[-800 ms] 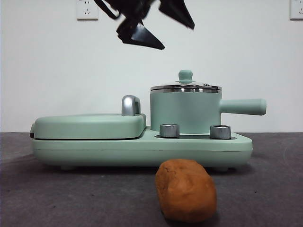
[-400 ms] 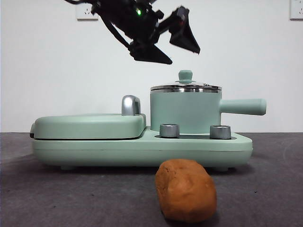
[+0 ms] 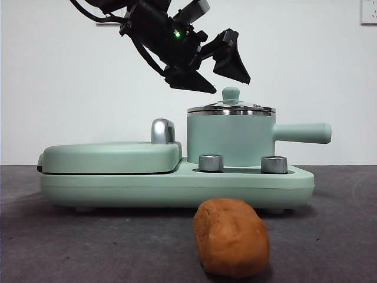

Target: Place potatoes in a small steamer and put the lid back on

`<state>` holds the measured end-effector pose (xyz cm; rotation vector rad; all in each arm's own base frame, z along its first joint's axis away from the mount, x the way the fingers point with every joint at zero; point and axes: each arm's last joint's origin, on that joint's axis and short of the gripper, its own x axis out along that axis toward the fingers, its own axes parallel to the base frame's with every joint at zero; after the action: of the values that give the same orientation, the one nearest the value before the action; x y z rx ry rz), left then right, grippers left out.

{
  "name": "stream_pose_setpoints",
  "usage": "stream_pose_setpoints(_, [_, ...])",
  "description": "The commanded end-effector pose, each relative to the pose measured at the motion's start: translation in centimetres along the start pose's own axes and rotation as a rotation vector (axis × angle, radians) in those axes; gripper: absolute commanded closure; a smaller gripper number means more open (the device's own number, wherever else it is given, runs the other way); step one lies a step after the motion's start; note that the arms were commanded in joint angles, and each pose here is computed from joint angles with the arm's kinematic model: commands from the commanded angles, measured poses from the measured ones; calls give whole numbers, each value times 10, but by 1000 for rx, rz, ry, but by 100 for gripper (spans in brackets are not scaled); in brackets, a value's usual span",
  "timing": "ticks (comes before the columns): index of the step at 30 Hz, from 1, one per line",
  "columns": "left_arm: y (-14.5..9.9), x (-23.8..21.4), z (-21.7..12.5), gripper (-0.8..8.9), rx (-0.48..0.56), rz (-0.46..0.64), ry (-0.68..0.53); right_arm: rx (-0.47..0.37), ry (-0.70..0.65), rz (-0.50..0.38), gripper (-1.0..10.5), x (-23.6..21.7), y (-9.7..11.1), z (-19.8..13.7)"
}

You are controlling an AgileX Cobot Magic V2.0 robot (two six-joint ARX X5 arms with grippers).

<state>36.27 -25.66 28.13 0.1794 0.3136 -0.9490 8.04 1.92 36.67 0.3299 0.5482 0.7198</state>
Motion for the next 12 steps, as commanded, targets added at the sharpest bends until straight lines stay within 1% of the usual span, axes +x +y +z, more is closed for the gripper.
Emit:
stream_pose_setpoints(1, [-1, 10, 0, 328, 21, -6, -13, -9, -3, 1, 451, -2, 3, 3])
stream_pose_setpoints(5, [0, 12, -1, 333, 23, -5, -19, -3, 7, -4, 451, -2, 2, 2])
stream_pose_setpoints(9, [0, 13, -2, 422, 24, -5, -21, -3, 7, -4, 451, -2, 3, 2])
stream_pose_setpoints(12, [0, 14, -2, 422, 25, -5, -25, -2, 7, -4, 451, -2, 3, 2])
